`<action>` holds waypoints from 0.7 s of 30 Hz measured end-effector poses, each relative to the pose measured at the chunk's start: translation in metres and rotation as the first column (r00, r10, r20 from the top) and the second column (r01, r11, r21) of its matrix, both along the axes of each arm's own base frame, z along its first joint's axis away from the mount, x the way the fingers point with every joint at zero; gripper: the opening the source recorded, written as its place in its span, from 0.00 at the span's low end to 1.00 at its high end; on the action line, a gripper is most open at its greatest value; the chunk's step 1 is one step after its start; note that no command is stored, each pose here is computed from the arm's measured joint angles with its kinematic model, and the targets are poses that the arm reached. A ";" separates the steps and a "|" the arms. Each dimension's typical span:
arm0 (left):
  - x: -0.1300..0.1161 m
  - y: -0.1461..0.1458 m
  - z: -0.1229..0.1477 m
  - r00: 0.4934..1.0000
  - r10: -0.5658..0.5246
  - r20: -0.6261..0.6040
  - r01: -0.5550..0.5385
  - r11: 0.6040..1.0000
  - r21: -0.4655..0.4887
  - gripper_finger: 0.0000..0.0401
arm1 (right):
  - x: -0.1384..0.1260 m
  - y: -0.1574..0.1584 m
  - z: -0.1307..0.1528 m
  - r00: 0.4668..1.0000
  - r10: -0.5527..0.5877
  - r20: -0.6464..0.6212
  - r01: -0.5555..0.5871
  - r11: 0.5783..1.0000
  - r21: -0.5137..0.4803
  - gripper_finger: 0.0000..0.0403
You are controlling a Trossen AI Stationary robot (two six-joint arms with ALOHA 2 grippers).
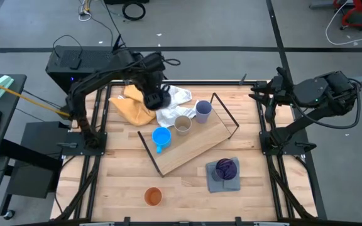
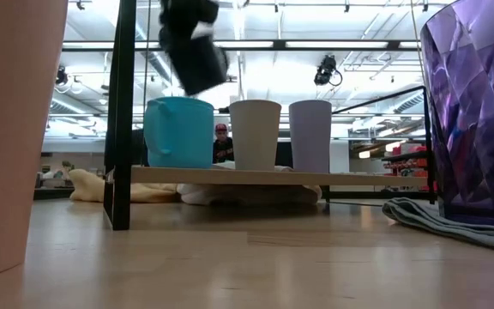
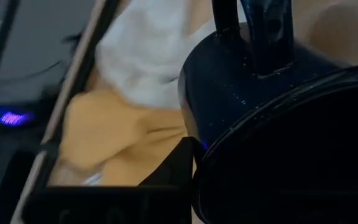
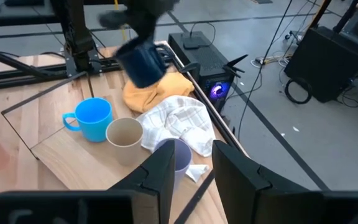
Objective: Stack small to large cups/mugs on shelf
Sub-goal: Align the dark blue mug with the light blue mug on the shelf
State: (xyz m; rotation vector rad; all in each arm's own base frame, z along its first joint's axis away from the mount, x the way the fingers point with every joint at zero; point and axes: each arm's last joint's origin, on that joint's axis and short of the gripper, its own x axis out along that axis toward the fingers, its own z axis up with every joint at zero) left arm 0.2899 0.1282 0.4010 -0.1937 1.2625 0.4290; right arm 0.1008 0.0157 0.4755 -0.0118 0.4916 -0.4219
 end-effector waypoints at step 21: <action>0.059 -0.145 -0.016 0.968 -0.247 0.047 0.251 0.945 -0.210 0.06 | -0.001 0.000 0.000 1.000 0.000 -0.003 0.000 1.000 -0.001 0.28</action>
